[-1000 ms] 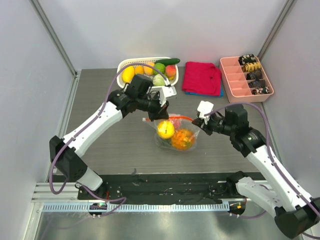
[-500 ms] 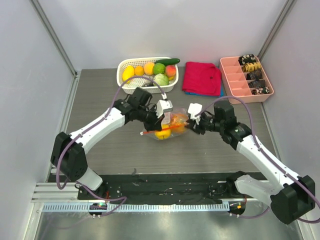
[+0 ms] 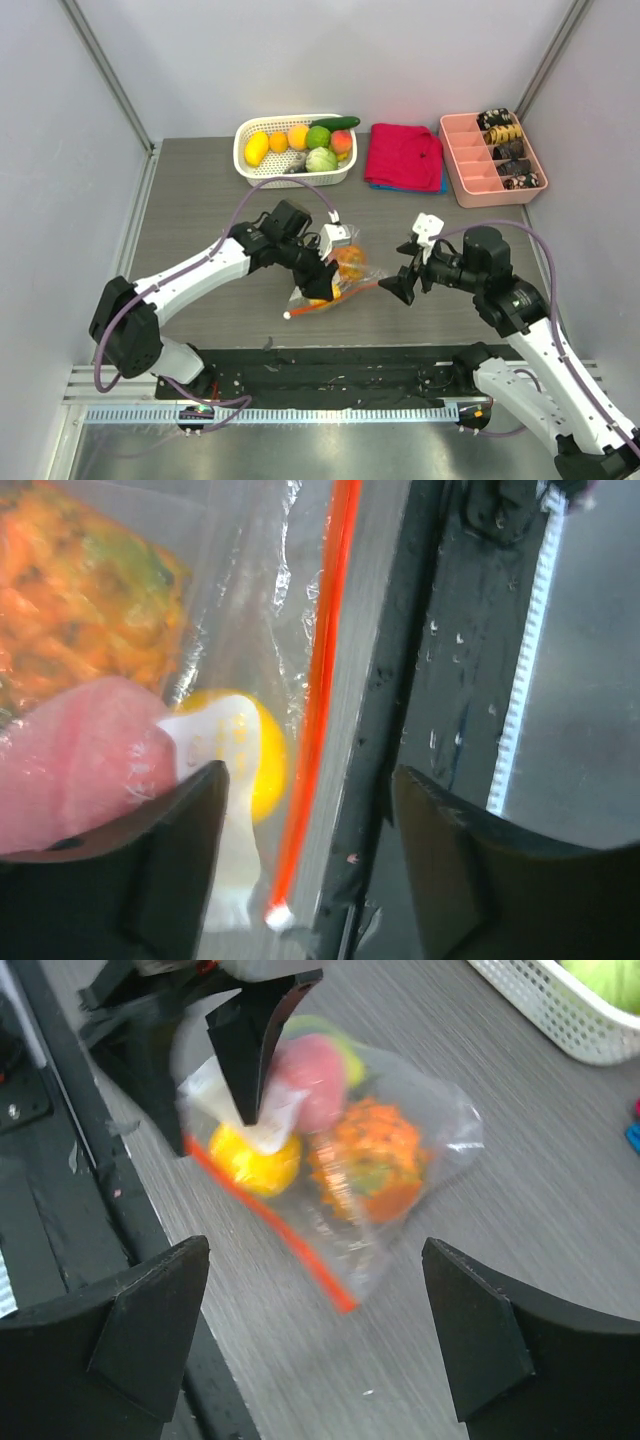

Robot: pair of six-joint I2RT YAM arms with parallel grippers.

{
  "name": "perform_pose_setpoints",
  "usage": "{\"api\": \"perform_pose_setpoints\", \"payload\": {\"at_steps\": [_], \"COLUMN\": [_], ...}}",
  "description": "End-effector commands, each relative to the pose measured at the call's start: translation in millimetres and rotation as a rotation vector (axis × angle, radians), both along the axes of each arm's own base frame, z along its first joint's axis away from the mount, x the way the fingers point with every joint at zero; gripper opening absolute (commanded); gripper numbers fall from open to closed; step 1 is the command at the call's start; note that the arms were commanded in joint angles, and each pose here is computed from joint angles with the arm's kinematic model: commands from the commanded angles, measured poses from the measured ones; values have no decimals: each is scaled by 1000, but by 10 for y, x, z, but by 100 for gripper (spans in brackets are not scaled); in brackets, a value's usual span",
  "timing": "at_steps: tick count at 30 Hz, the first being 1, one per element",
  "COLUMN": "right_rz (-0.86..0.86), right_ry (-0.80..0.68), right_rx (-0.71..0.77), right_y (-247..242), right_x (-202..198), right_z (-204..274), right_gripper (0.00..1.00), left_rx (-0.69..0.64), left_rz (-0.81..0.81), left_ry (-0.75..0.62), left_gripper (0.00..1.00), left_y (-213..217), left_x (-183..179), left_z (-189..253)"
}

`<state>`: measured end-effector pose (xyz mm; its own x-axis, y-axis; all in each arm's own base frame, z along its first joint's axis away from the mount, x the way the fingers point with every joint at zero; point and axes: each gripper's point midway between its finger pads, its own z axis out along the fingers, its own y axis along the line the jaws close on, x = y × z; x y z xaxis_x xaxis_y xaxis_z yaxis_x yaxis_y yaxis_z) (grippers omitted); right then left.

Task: Place the food in the zip-top bag and seal the zipper
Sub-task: Place the zipper food storage bag at the center of the board, then reset both arms

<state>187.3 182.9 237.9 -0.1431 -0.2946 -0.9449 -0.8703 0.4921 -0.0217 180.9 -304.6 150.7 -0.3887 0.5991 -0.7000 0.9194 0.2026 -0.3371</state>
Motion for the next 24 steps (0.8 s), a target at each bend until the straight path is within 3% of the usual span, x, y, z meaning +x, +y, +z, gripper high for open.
{"api": "perform_pose_setpoints", "payload": {"at_steps": [1, 2, 7, 12, 16, 22, 24], "right_rz": [-194, -225, -361, -514, -633, -786, -818], "right_ry": [118, 118, 185, 206, 267, 373, 338], "right_rx": [43, 50, 114, 177, 202, 188, 209], "right_y": [-111, -140, -221, -429, -627, -908, -1005], "right_x": [137, 166, 245, 380, 501, 615, 648], "right_z": [118, 158, 249, 362, 301, -98, -64], "right_gripper": [93, 93, 95, 99, 100, 100, 100], "left_rx": [-48, -58, -65, -93, -66, 147, 185], "left_rz": [-24, -8, 221, 620, 874, 1010, 1057], "left_ry": [-13, -46, -53, 40, 64, 73, 93], "left_gripper": [90, 100, 100, 100, 100, 100, 100], "left_y": [103, 174, 595, 1385, 2112, 2578, 2647], "left_x": [-165, -153, 112, 689, 905, 794, 773], "left_z": [473, 608, 1190, 1509, 1429, 915, 692]}}
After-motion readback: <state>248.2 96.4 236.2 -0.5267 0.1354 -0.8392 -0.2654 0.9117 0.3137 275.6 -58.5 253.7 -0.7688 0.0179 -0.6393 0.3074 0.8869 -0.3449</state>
